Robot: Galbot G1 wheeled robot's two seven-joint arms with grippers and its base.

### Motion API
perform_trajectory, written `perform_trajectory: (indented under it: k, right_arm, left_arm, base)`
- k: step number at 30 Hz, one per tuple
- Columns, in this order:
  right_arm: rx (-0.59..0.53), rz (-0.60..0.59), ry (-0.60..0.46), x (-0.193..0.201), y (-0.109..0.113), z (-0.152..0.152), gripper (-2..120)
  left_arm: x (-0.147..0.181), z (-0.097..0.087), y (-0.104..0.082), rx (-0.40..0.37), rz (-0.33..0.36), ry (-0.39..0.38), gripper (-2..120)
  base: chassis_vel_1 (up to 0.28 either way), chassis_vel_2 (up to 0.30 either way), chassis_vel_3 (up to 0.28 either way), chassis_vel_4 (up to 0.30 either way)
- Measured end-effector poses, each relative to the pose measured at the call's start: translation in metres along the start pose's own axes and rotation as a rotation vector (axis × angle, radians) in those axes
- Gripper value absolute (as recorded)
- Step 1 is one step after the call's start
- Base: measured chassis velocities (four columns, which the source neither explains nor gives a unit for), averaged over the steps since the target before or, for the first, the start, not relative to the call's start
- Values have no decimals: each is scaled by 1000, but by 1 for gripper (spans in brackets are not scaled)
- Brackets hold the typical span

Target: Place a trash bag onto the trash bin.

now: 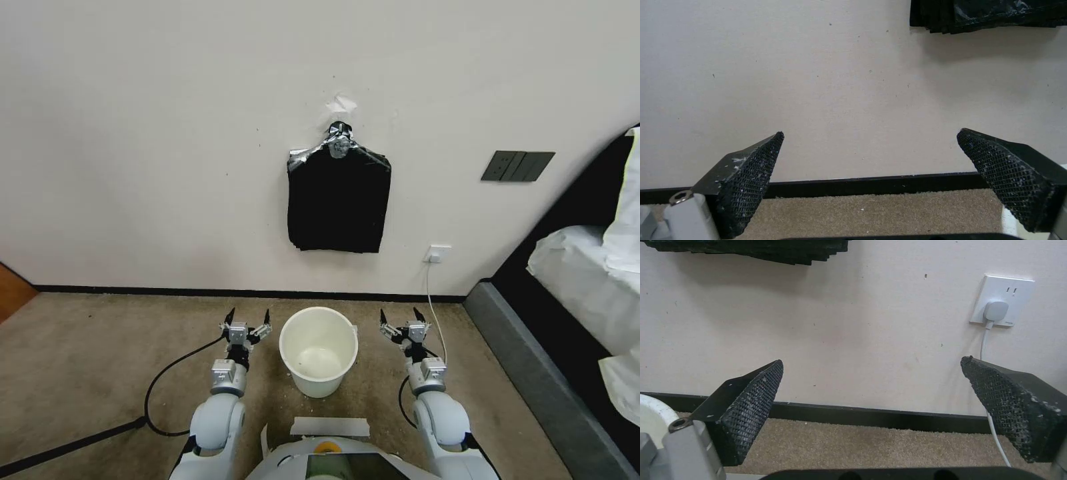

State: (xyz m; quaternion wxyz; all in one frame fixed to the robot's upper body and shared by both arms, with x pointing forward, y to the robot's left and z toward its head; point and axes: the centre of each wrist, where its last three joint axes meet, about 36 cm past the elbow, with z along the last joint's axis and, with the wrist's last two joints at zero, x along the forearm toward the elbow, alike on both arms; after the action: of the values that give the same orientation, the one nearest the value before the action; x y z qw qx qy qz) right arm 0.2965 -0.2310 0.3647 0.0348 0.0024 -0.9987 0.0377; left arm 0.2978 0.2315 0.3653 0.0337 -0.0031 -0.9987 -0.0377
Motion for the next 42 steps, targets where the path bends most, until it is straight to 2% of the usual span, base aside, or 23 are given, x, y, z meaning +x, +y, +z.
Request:
perform_trajectory:
  k: [4, 5, 6, 7, 9, 10, 11, 12, 13, 15, 16, 18, 24, 27, 28, 30, 32, 35, 36, 39, 40, 42]
  right_arm:
    - [4, 12, -20, 4, 1, 3, 100]
    - [8, 35, -58, 14, 5, 10, 100]
    - [8, 35, -58, 14, 5, 10, 100]
    - [11, 55, -92, 22, 9, 15, 100]
    - [11, 55, -92, 22, 9, 15, 100]
    - [9, 76, -134, 34, 13, 21, 100]
    - [9, 76, -134, 34, 13, 21, 100]
    - [0, 81, -153, 40, 14, 18, 100]
    - [-8, 83, -160, 41, 15, 17, 100]
    - [-8, 83, -160, 41, 15, 17, 100]
    - [-19, 83, -161, 43, 15, 15, 100]
    - [-24, 82, -163, 43, 15, 14, 100]
    - [-37, 72, -168, 41, 13, 11, 100]
    - [-88, 43, -175, 33, 14, 2, 100]
    - [-142, -5, -184, 19, 16, -7, 100]
    - [-142, -5, -184, 19, 16, -7, 100]
    - [-248, -98, -196, -13, 17, -26, 100]
    - [-248, -98, -196, -13, 17, -26, 100]
    - [-317, -173, -197, -39, 18, -42, 100]
    - [-317, -173, -197, -39, 18, -42, 100]
    - [-390, -252, -209, -76, 24, -73, 100]
    - [-474, -312, -223, -109, 32, -109, 100]
  left_arm:
    - [1, 2, 1, 5, -9, -24, 100]
    - [2, 6, 2, 18, -28, -75, 100]
    - [2, 6, 2, 18, -28, -75, 100]
    - [4, 9, 3, 29, -44, -115, 100]
    - [4, 9, 3, 29, -44, -115, 100]
    - [6, 15, 5, 54, -74, -183, 100]
    - [6, 15, 5, 54, -74, -183, 100]
    - [9, 20, 6, 65, -74, -223, 100]
    - [15, 25, 2, 67, -31, -229, 100]
    - [15, 25, 2, 67, -31, -229, 100]
    - [19, 27, -2, 68, 8, -231, 100]
    - [21, 29, -5, 71, 29, -226, 100]
    - [22, 29, -6, 73, 44, -221, 100]
    - [23, 27, -2, 74, 45, -223, 100]
    - [25, 26, 3, 66, 42, -220, 100]
    - [25, 26, 3, 66, 42, -220, 100]
    - [33, 26, 11, 54, 34, -210, 100]
    - [33, 26, 11, 54, 34, -210, 100]
    - [39, 27, 15, 49, 21, -207, 100]
    - [39, 27, 15, 49, 21, -207, 100]
    - [44, 25, 19, 46, 2, -209, 100]
    - [48, 21, 22, 46, -19, -218, 100]
  base:
    - [0, 0, 0, 0]
    - [0, 0, 0, 0]
    - [0, 0, 0, 0]
    - [0, 0, 0, 0]
    - [0, 0, 0, 0]
    - [0, 0, 0, 0]
    - [0, 0, 0, 0]
    - [0, 0, 0, 0]
    - [0, 0, 0, 0]
    - [0, 0, 0, 0]
    - [0, 0, 0, 0]
    - [0, 0, 0, 0]
    - [0, 0, 0, 0]
    - [0, 0, 0, 0]
    - [0, 0, 0, 0]
    - [0, 0, 0, 0]
    - [0, 0, 0, 0]
    - [0, 0, 0, 0]
    - [0, 0, 0, 0]
    - [0, 0, 0, 0]
    - [0, 0, 0, 0]
    - [0, 0, 0, 0]
